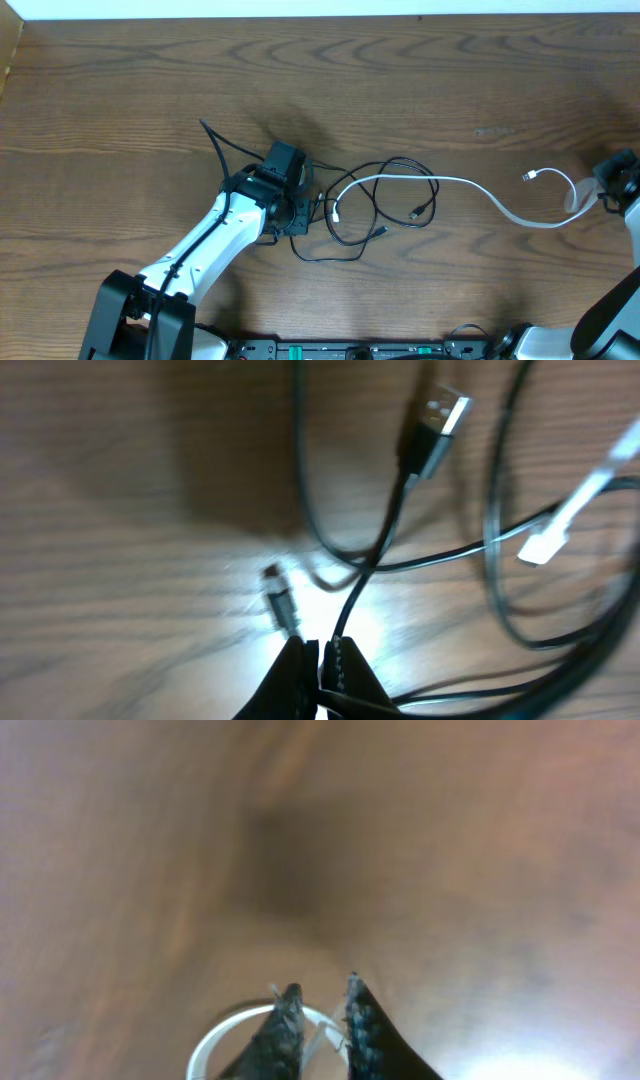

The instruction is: Untangle cables

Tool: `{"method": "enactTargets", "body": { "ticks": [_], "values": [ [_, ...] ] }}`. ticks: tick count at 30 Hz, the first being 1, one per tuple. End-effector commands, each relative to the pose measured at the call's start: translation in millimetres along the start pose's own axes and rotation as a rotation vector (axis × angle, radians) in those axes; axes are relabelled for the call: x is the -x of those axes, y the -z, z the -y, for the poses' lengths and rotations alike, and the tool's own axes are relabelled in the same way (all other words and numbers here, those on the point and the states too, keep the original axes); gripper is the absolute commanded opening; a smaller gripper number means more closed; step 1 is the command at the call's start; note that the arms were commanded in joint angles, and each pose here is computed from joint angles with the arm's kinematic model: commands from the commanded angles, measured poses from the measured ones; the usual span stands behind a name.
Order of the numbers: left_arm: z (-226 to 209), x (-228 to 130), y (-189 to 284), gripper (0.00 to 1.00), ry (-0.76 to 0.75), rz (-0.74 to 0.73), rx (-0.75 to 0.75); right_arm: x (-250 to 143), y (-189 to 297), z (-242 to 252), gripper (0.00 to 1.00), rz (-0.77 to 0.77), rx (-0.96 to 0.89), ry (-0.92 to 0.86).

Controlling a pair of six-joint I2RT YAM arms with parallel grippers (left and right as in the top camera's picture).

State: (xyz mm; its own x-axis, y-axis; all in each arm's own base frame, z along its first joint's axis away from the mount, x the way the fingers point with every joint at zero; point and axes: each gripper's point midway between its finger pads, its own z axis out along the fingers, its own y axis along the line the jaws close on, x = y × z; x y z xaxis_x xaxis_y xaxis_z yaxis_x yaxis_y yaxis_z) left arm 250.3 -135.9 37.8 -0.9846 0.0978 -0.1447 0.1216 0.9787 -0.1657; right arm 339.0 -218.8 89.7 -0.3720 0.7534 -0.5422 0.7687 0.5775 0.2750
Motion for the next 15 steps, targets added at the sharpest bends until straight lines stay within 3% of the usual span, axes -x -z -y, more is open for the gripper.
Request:
{"method": "enactTargets", "body": {
  "ticks": [1, 3, 9, 15],
  "values": [
    [20.8, 8.7, 7.0, 0.07, 0.001, 0.022, -0.113, -14.3, 13.0, -66.9, 0.35, -0.090, 0.395, 0.127],
    [28.5, 11.8, 8.1, 0.08, -0.005, 0.031, -0.155, -18.7, 25.3, -93.4, 0.48, -0.107, 0.546, 0.163],
    [34.5, 14.2, 9.1, 0.08, -0.006, 0.038, -0.187, -57.4, 54.2, -145.7, 0.47, -0.217, 0.794, 0.279],
    [44.3, 14.7, 11.2, 0.07, -0.013, 0.035, -0.243, -118.9, 70.0, -185.3, 0.49, -0.311, 0.860, 0.489]
  ]
}}
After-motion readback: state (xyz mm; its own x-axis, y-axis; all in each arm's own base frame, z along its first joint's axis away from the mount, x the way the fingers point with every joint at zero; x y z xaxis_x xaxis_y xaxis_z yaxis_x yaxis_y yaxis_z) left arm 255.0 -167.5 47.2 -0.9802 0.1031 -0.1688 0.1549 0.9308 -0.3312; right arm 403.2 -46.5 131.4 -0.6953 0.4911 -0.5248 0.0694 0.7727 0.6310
